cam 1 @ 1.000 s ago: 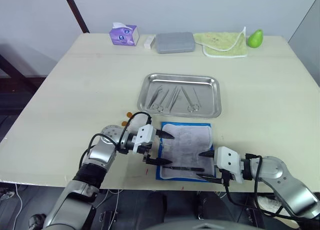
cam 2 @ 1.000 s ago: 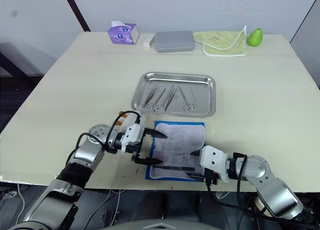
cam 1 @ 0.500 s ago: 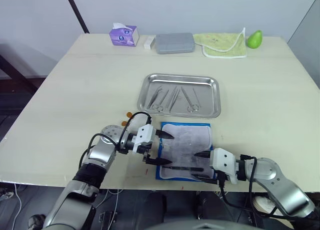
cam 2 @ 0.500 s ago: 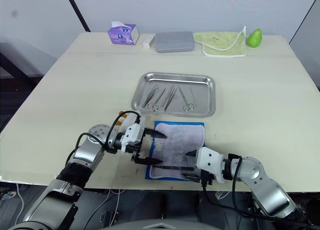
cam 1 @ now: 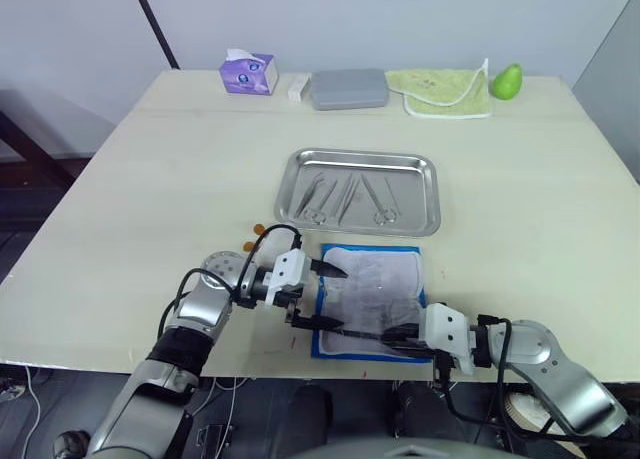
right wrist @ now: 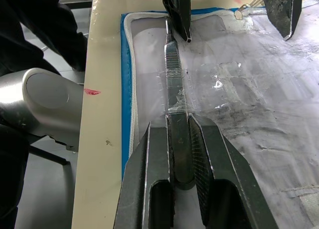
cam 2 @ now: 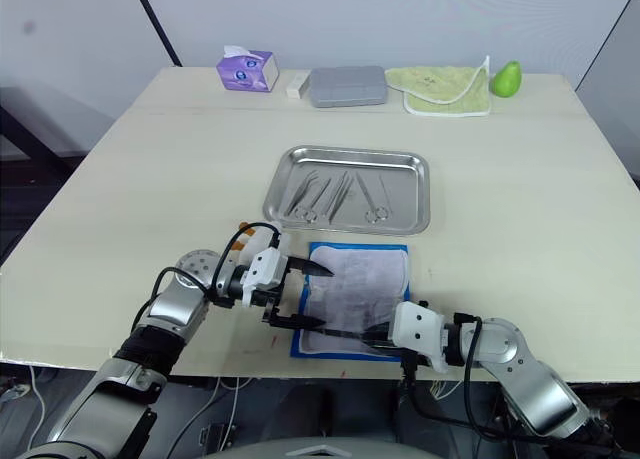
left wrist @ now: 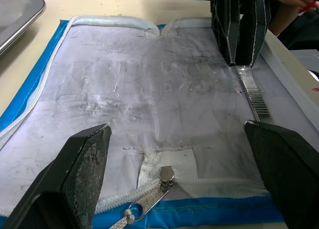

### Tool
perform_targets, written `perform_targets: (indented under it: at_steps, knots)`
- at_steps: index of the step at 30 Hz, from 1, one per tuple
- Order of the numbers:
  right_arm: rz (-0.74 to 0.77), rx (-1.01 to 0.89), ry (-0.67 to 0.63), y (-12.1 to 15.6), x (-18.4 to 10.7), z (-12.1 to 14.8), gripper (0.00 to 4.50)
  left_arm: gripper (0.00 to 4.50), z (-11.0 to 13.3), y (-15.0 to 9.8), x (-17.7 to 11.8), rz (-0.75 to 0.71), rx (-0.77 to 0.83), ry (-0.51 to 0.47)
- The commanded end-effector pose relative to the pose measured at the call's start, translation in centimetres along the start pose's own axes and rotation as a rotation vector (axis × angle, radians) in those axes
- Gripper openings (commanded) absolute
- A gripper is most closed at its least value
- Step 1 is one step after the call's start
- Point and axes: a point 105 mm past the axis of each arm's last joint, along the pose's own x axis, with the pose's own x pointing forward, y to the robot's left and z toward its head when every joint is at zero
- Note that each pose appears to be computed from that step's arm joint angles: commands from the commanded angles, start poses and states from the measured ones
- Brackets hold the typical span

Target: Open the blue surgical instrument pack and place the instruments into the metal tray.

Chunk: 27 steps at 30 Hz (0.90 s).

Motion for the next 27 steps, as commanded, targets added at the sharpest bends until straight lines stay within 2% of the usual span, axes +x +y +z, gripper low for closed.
perform_targets:
  at_steps: [1,13,27]
  knots:
    - [-0.011,0.048,0.131,-0.1,-0.5,-3.0,0.01,4.5,-2.7,-1.6,0.2,-0.035,-0.097,0.072]
    - [0.005,0.001,0.11,-1.1,-1.4,0.8,0.01,4.5,-2.4,-1.5,0.6,-0.035,-0.097,0.068]
    - [0.042,-0.044,0.179,-1.2,-2.1,3.5,0.01,4.5,-2.6,-1.6,0.8,-0.039,-0.102,0.077]
